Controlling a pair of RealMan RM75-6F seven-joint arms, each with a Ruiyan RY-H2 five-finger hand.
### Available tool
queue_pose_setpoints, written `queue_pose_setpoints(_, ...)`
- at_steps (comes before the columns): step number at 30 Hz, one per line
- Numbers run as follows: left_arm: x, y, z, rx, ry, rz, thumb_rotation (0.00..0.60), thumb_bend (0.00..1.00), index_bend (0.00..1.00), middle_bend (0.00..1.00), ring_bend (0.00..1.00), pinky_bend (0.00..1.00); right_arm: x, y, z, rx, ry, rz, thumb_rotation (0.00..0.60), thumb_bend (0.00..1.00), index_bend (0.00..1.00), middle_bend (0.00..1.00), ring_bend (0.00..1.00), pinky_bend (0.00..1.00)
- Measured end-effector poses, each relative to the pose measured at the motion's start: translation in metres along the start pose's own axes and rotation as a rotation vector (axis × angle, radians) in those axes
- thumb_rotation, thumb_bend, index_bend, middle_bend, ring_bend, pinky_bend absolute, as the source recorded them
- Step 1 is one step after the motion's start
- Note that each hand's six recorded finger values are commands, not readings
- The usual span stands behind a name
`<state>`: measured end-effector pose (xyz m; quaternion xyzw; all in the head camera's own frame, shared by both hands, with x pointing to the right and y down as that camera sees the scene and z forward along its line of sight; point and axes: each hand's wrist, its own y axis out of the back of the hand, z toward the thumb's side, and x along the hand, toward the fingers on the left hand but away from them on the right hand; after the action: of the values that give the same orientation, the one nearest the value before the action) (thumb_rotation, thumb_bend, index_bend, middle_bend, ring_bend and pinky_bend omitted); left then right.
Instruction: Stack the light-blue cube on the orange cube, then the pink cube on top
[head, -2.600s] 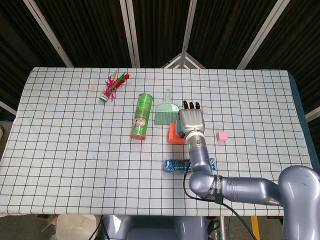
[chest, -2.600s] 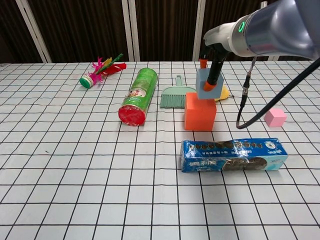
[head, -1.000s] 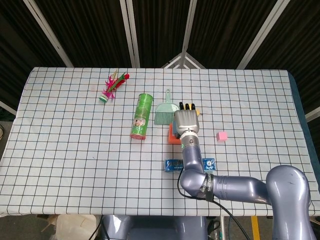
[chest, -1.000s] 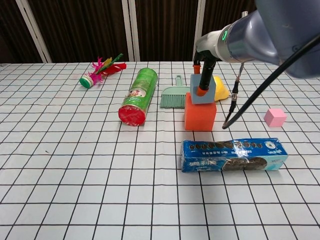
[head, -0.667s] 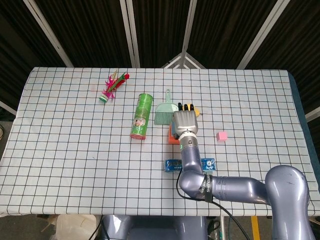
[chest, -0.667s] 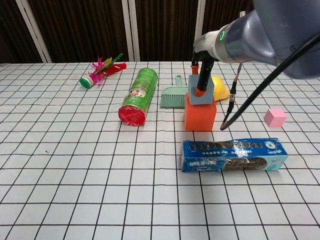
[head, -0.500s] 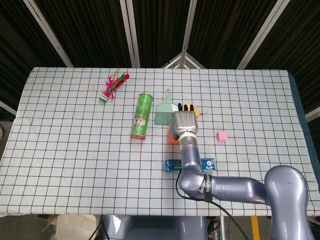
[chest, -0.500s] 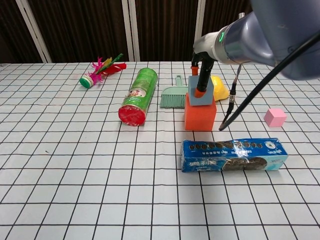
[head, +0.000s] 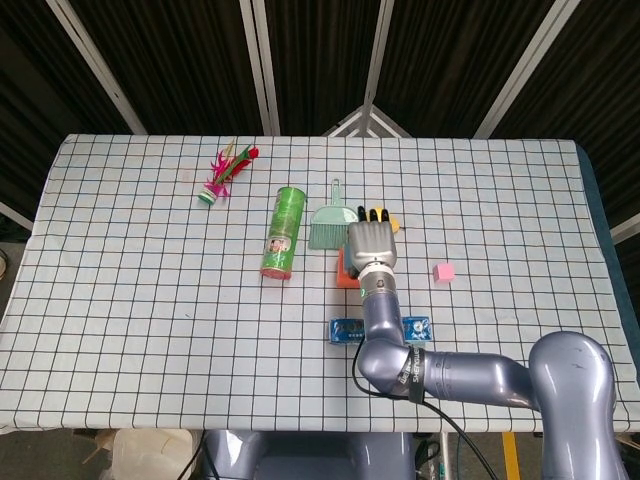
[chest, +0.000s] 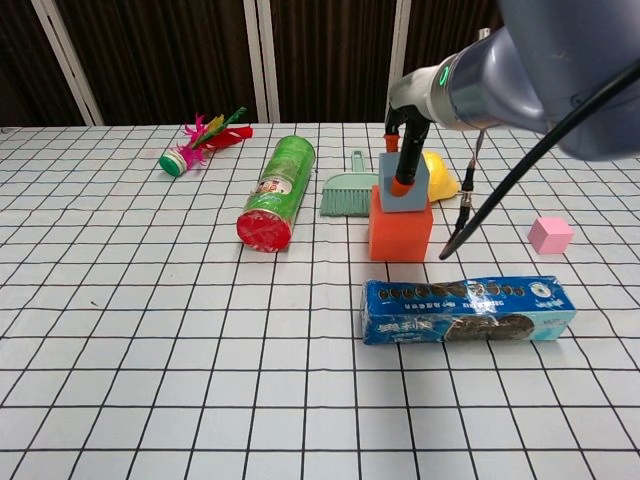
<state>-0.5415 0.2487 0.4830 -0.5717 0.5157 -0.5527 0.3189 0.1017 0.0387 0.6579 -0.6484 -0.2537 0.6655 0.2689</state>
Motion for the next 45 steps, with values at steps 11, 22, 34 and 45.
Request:
queue_pose_setpoints(11, 0.0008, -0.0010, 0.0004, 0.002, 0.001, -0.003, 0.600, 0.16, 0.10, 0.00, 0.00, 0.00, -0.0014, -0.0006, -0.0003, -0.002, 0.001, 0.002, 0.600, 1.00, 0.82, 0.08, 0.09, 0.05)
queue_pose_setpoints(22, 0.0007, -0.0006, 0.0002, 0.003, 0.002, -0.001, 0.600, 0.16, 0.10, 0.00, 0.00, 0.00, -0.0027, -0.0011, -0.0012, 0.003, -0.003, 0.002, 0.600, 1.00, 0.82, 0.08, 0.09, 0.05)
queue_pose_setpoints(34, 0.0008, -0.0014, 0.0010, 0.006, 0.001, -0.003, 0.600, 0.16, 0.10, 0.00, 0.00, 0.00, -0.0026, -0.0030, -0.0019, 0.008, -0.001, 0.014, 0.600, 1.00, 0.82, 0.08, 0.09, 0.04)
queue_pose_setpoints(45, 0.0011, -0.0016, 0.0009, 0.006, 0.003, -0.004, 0.600, 0.16, 0.10, 0.00, 0.00, 0.00, -0.0023, -0.0069, -0.0020, 0.029, 0.011, 0.043, 0.600, 1.00, 0.41, 0.08, 0.09, 0.05)
